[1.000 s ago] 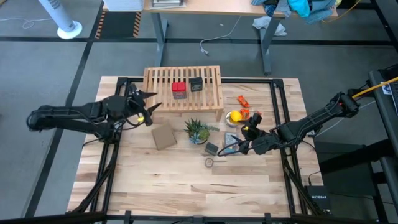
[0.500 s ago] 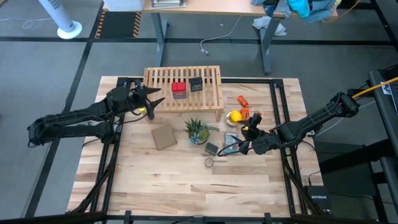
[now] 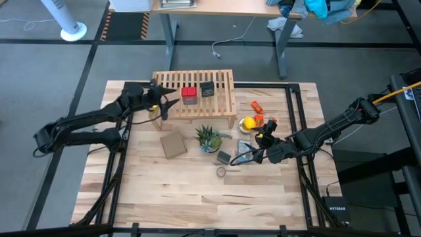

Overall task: Shelf spices
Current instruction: Remove the red seasoning can from the shelf

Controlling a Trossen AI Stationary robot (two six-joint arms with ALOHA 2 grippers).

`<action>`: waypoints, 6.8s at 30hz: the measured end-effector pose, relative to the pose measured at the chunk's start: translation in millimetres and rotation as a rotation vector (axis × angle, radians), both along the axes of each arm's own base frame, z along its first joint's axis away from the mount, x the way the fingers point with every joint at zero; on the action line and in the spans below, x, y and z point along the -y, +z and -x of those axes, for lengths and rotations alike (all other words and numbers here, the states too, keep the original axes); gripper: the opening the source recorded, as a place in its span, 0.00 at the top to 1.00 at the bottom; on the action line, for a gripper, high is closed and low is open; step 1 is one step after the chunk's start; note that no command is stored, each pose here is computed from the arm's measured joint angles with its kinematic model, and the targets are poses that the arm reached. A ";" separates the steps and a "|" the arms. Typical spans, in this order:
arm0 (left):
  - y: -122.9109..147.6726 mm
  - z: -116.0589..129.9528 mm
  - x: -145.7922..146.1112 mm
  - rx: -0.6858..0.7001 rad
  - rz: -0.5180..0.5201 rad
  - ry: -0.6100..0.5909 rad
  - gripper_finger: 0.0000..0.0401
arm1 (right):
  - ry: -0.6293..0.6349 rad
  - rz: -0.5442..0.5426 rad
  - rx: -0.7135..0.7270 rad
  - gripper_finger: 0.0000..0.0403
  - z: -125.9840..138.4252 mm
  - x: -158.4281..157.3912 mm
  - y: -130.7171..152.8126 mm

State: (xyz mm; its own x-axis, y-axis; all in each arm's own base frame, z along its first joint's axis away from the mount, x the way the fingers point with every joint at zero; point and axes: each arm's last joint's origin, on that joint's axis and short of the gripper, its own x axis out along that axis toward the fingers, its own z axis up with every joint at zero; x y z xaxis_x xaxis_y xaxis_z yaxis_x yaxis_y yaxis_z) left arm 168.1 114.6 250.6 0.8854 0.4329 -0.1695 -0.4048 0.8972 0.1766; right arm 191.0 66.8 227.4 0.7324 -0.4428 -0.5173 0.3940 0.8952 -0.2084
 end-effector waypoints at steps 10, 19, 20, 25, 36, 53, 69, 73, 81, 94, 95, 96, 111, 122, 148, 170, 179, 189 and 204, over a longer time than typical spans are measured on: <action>-11.5 -9.8 -11.9 0.002 0.042 -0.103 0.47 | 0.080 -0.079 -0.036 0.14 -0.4 -3.0 -1.6; -15.8 -15.6 -15.2 0.005 0.033 -0.135 0.47 | 0.089 -0.089 -0.037 0.14 -0.6 -3.4 -1.6; -15.4 -16.5 -15.9 0.015 0.026 -0.137 0.47 | 0.089 -0.089 -0.036 0.14 -0.7 -3.4 -1.5; -18.4 -21.0 -19.0 0.025 0.019 -0.148 0.47 | 0.089 -0.090 -0.036 0.14 -0.7 -3.4 -1.5; -29.5 -27.2 -22.3 -0.033 -0.012 -0.169 0.47 | 0.089 -0.090 -0.036 0.14 -0.7 -3.4 -1.5; -22.1 -27.8 -22.9 0.018 -0.070 -0.168 0.47 | 0.089 -0.090 -0.037 0.14 -0.6 -3.4 -1.6; -15.1 -26.7 -25.3 0.096 -0.059 -0.148 0.45 | 0.089 -0.090 -0.037 0.14 -0.6 -3.4 -1.6; -14.1 -25.1 -27.6 0.111 -0.049 -0.135 0.36 | 0.089 -0.090 -0.037 0.14 -0.6 -3.4 -1.6; -13.3 -25.7 -26.0 0.106 -0.087 -0.201 0.18 | 0.089 -0.090 -0.037 0.14 -0.6 -3.4 -1.6; -21.2 -45.8 -40.6 0.107 -0.058 -0.244 0.15 | 0.089 -0.090 -0.037 0.14 -0.6 -3.4 -1.6; -21.6 -47.4 -41.9 0.106 -0.050 -0.243 0.15 | 0.089 -0.089 -0.037 0.14 -0.6 -3.4 -1.6; -21.8 -48.7 -43.0 0.106 -0.042 -0.243 0.15 | 0.089 -0.089 -0.037 0.14 -0.6 -3.4 -1.6; -21.4 -56.8 -37.9 0.142 0.060 -0.134 0.25 | 0.089 -0.089 -0.037 0.14 -0.6 -3.4 -1.6; -21.8 -59.4 -34.0 0.152 0.098 -0.137 0.56 | 0.089 -0.090 -0.037 0.14 -0.6 -3.4 -1.6; 14.4 -42.2 8.8 0.161 0.078 -0.207 0.57 | 0.089 -0.090 -0.037 0.14 -0.6 -3.4 -1.6; 9.8 -30.4 157.7 -0.013 0.198 -0.215 0.57 | 0.089 -0.089 -0.037 0.14 -0.6 -3.4 -1.6; -30.1 -59.2 213.2 -0.014 0.150 -0.120 0.57 | 0.089 -0.089 -0.037 0.14 -0.6 -3.4 -1.6; -90.2 -93.5 234.5 0.021 0.229 -0.059 0.57 | 0.089 -0.090 -0.037 0.14 -0.6 -3.4 -1.5; -140.2 -105.3 244.7 0.041 0.314 -0.045 0.57 | 0.090 -0.089 -0.037 0.14 -0.6 -3.4 -1.5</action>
State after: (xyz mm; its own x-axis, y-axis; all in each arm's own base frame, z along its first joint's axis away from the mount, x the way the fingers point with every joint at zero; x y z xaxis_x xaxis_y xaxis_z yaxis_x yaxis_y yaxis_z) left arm 273.4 -130.1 110.5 0.9115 0.3251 -0.2521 -0.3643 0.9225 -0.1276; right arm 191.6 70.2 225.8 0.7465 -0.3273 -0.5793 0.3050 0.9421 -0.1392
